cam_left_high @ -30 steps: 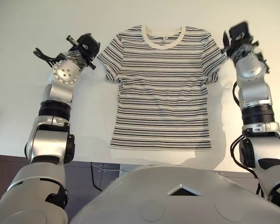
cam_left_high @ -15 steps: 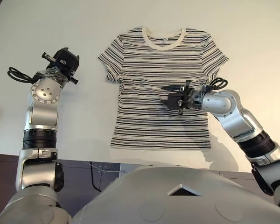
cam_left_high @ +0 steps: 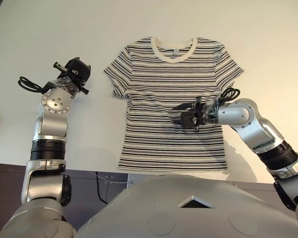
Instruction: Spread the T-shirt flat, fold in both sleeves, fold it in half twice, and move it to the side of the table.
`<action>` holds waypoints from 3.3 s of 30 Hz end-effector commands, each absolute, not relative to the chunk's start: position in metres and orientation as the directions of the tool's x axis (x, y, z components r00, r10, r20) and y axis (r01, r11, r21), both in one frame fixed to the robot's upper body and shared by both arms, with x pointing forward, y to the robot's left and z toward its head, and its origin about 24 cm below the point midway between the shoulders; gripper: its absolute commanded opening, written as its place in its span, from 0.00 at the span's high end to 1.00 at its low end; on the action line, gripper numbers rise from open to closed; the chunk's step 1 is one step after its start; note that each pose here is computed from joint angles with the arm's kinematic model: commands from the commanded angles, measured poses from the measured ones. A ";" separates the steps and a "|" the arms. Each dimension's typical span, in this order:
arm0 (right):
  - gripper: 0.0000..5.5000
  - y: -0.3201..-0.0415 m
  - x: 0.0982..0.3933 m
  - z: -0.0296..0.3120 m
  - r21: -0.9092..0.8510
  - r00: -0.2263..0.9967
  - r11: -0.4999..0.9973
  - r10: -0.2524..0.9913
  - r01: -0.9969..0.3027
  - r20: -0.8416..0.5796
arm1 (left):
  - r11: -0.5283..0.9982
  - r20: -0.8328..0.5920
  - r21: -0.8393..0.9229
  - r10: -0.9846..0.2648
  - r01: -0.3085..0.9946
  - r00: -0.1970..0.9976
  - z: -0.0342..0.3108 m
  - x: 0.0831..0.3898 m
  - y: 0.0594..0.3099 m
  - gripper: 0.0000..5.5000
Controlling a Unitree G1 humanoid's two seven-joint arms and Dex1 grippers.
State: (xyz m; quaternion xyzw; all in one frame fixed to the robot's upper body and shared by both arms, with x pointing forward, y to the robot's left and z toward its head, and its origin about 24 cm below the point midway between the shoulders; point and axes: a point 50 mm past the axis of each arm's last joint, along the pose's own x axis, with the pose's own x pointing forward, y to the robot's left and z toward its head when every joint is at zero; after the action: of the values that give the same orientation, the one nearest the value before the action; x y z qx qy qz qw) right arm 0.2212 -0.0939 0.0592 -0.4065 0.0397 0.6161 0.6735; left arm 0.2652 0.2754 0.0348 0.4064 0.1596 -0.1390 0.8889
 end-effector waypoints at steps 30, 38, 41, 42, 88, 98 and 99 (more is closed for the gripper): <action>0.61 -0.080 0.269 0.132 -0.486 0.513 0.420 0.856 -0.767 -0.070 | -0.213 -0.621 0.771 -0.465 0.601 0.631 0.009 0.291 0.254 0.52; 0.61 -0.078 0.272 0.130 -0.489 0.526 0.435 0.849 -0.756 -0.059 | -0.165 -0.620 0.778 -0.352 0.606 0.701 0.005 0.295 0.267 0.70; 0.61 -0.076 0.271 0.129 -0.487 0.523 0.433 0.850 -0.758 -0.058 | -0.153 -0.619 0.780 -0.333 0.607 0.711 0.003 0.294 0.270 0.79; 0.61 -0.076 0.271 0.129 -0.486 0.522 0.432 0.851 -0.759 -0.059 | -0.150 -0.620 0.779 -0.333 0.609 0.711 0.001 0.293 0.269 0.79; 0.61 -0.110 0.309 0.125 -0.491 0.756 0.655 0.655 -0.574 -0.010 | 0.562 -0.099 0.675 -0.573 0.478 0.813 0.035 0.313 0.161 0.95; 0.61 -0.190 0.329 0.132 -0.801 0.945 0.570 0.327 -0.183 0.017 | 0.685 -0.017 0.600 -0.505 0.413 0.863 0.053 0.303 0.180 0.76; 0.61 -0.212 0.332 0.122 -0.910 0.956 0.385 0.290 -0.154 -0.039 | 0.751 0.041 0.568 -0.435 0.338 0.899 0.064 0.304 0.191 0.76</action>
State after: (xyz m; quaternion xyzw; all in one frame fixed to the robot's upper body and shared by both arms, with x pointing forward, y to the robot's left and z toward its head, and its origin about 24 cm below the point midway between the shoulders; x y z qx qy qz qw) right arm 0.3241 -0.1721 0.1255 -0.3869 -0.0796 0.1754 0.9018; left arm 0.3033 0.1683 0.0465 0.3062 -0.0744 -0.2725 0.9091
